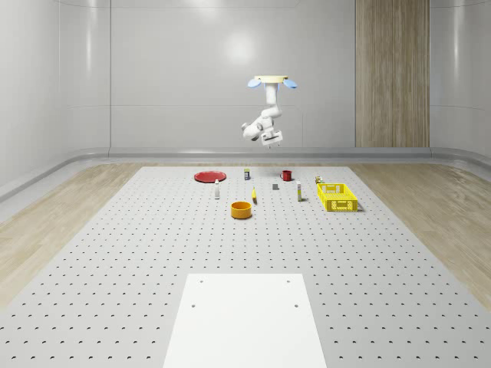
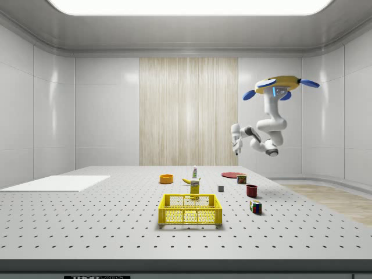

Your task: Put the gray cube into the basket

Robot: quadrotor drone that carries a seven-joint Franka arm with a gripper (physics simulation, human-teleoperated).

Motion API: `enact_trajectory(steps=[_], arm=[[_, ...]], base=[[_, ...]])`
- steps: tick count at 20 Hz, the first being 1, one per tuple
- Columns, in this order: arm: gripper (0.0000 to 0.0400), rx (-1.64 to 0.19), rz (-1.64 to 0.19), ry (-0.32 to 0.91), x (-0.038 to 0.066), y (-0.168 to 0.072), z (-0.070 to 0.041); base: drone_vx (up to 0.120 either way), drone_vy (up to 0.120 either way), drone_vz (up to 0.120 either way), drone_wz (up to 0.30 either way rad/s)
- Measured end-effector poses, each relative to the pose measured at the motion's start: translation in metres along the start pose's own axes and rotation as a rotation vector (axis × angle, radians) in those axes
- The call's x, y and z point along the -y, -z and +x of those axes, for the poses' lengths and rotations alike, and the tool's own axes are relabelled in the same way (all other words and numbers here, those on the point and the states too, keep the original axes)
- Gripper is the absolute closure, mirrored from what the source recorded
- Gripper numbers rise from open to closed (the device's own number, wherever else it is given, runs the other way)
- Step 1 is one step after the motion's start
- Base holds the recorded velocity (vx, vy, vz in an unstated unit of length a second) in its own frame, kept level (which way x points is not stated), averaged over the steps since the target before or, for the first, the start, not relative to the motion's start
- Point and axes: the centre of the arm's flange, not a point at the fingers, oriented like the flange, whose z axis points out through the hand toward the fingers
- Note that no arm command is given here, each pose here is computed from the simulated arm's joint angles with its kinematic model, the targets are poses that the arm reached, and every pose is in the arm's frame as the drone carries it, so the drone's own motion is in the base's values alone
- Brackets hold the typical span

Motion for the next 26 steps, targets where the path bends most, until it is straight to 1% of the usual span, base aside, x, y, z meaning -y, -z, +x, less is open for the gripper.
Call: enact_trajectory(steps=[4,8,21,26], arm=[[0.0000,-0.087,-0.083,0.003,0.008,0.000,-0.008],[0.0000,-0.129,-0.123,0.004,0.012,-0.001,-0.013],[0.0000,-0.166,-0.156,0.005,0.016,-0.002,-0.016],[0.0000,-0.168,-0.158,0.005,0.016,-0.002,-0.016]], base=[[0.120,0.000,-0.120,0.000],[0.120,0.000,-0.120,0.000],[0.120,0.000,-0.120,0.000],[0.000,0.000,-0.120,0.000]])
